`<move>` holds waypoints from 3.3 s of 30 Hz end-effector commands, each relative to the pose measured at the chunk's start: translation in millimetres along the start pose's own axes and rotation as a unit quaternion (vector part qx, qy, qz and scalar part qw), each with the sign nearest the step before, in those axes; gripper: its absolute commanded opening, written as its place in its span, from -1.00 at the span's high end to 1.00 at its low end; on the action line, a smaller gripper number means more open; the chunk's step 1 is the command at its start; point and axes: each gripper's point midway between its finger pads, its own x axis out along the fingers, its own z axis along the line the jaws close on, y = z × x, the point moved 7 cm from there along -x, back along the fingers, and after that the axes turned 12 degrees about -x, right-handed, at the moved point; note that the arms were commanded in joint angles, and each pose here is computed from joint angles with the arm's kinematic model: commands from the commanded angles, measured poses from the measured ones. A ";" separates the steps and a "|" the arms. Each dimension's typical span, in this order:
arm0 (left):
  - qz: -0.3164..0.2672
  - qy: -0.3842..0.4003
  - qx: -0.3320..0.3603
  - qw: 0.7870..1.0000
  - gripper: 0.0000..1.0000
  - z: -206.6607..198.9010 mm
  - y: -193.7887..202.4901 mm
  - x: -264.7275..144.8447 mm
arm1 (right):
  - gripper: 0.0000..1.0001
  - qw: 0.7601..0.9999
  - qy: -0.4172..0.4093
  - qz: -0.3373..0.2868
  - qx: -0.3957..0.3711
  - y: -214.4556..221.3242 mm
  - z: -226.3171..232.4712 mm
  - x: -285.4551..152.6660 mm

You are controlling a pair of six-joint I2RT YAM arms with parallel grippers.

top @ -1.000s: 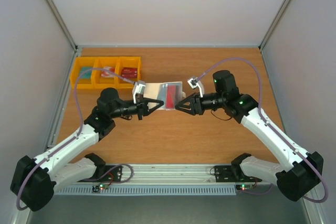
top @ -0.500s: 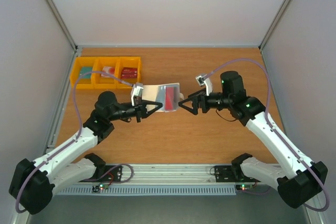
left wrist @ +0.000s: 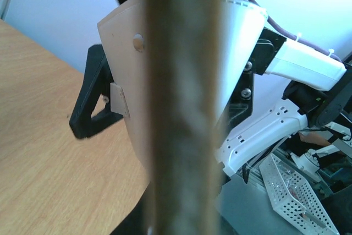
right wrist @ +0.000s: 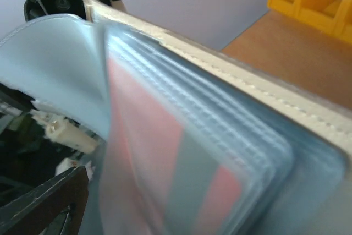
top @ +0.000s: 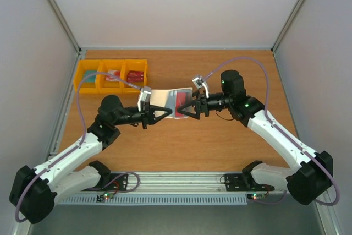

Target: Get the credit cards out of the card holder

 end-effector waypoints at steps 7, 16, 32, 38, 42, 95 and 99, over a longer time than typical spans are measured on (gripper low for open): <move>-0.026 0.015 0.035 0.999 0.99 -13.5 -18.1 2.5 | 0.23 0.993 -0.106 -0.013 -0.044 -6.2 34.9 -8.9; -0.062 -0.053 0.011 0.997 0.52 0.9 -19.4 -4.7 | 0.90 0.995 -0.094 -0.010 -0.030 -7.0 42.9 -15.1; -0.008 -0.129 0.050 0.990 -0.38 44.0 3.4 -33.3 | 0.97 0.994 0.063 0.049 0.072 6.9 29.3 -25.7; 0.015 -0.057 0.029 0.998 -0.99 30.2 2.7 -21.8 | 0.98 0.977 0.169 0.095 0.083 3.5 18.6 -37.1; -0.022 -0.103 -0.015 0.994 -0.99 42.0 -7.6 -10.9 | 0.98 0.978 0.163 0.105 0.077 2.9 17.9 -33.4; -0.019 -0.048 -0.007 0.999 0.99 40.7 43.2 15.3 | -0.02 0.993 0.002 0.100 0.054 26.7 27.0 -5.2; -0.030 -0.015 0.071 0.997 1.00 26.5 34.2 14.7 | 0.21 0.989 0.070 0.114 0.068 34.0 4.2 -1.8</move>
